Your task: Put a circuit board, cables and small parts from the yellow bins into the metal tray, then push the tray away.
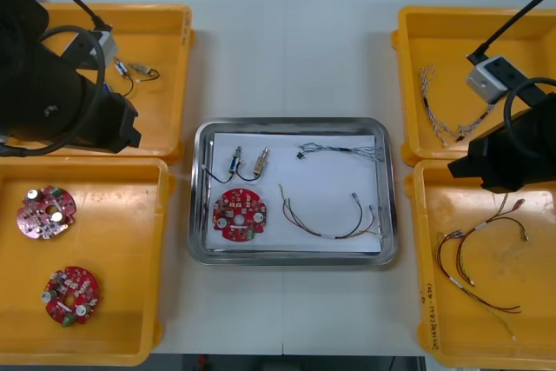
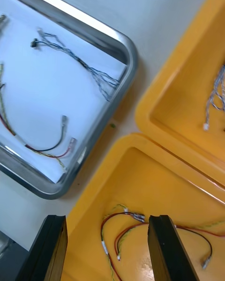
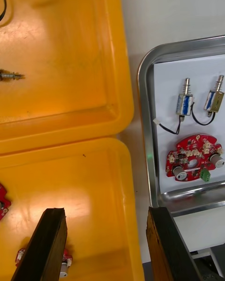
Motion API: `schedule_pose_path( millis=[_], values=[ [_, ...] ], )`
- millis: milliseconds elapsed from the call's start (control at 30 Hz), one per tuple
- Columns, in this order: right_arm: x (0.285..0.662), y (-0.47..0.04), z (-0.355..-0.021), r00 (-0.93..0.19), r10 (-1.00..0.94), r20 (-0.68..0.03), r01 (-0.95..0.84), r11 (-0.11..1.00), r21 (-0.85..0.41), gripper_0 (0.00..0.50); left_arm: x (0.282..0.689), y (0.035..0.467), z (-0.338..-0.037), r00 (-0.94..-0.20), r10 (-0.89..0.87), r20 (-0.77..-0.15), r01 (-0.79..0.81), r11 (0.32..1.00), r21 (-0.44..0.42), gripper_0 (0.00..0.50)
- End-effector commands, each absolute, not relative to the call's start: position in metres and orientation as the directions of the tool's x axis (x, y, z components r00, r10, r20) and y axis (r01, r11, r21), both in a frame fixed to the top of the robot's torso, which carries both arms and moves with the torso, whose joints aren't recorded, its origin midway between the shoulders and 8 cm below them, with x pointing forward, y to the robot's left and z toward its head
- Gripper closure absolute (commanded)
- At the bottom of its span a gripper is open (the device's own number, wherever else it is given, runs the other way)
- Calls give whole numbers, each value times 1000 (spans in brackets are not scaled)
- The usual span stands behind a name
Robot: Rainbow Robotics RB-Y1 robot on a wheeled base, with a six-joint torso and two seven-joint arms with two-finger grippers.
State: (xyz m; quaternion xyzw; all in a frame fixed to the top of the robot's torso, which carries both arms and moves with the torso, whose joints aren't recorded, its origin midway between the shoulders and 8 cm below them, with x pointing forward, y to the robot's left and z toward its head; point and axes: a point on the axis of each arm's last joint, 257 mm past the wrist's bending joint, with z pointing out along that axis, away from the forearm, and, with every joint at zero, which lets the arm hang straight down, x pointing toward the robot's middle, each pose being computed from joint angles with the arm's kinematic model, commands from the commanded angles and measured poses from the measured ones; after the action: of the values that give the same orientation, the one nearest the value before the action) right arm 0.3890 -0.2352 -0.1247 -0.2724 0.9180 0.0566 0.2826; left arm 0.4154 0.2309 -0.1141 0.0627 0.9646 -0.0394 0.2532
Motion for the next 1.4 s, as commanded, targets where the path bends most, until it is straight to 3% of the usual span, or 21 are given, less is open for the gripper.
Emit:
schedule_pose_path(
  millis=[33, 400, 667, 833, 1100, 1400],
  values=[
    [385, -201, -111, -606, -590, -534, -633, 764, -126, 0, 403, 265, -105, -863, 15, -504, 47, 998, -51, 0],
    [355, -135, -133, -424, -800, -424, -812, 544, -214, 0, 387, 308, -109, -871, -56, -488, -32, 998, -57, 0],
    [335, -104, -161, -260, -923, -283, -897, 340, -283, 0, 377, 332, -113, -877, -85, -474, -73, 996, -44, 0],
    [333, -76, -170, -151, -953, -263, -909, 239, -342, 0, 371, 344, -114, -881, -90, -464, -86, 996, -29, 0],
    [340, -45, -193, 42, -984, -172, -905, 36, -425, 0, 369, 353, -114, -882, -88, -463, -93, 996, -12, 0],
    [337, -26, -231, 81, -986, -145, -923, -19, -385, 0, 368, 358, -117, -888, -70, -454, -79, 997, 1, 0]
  ],
)
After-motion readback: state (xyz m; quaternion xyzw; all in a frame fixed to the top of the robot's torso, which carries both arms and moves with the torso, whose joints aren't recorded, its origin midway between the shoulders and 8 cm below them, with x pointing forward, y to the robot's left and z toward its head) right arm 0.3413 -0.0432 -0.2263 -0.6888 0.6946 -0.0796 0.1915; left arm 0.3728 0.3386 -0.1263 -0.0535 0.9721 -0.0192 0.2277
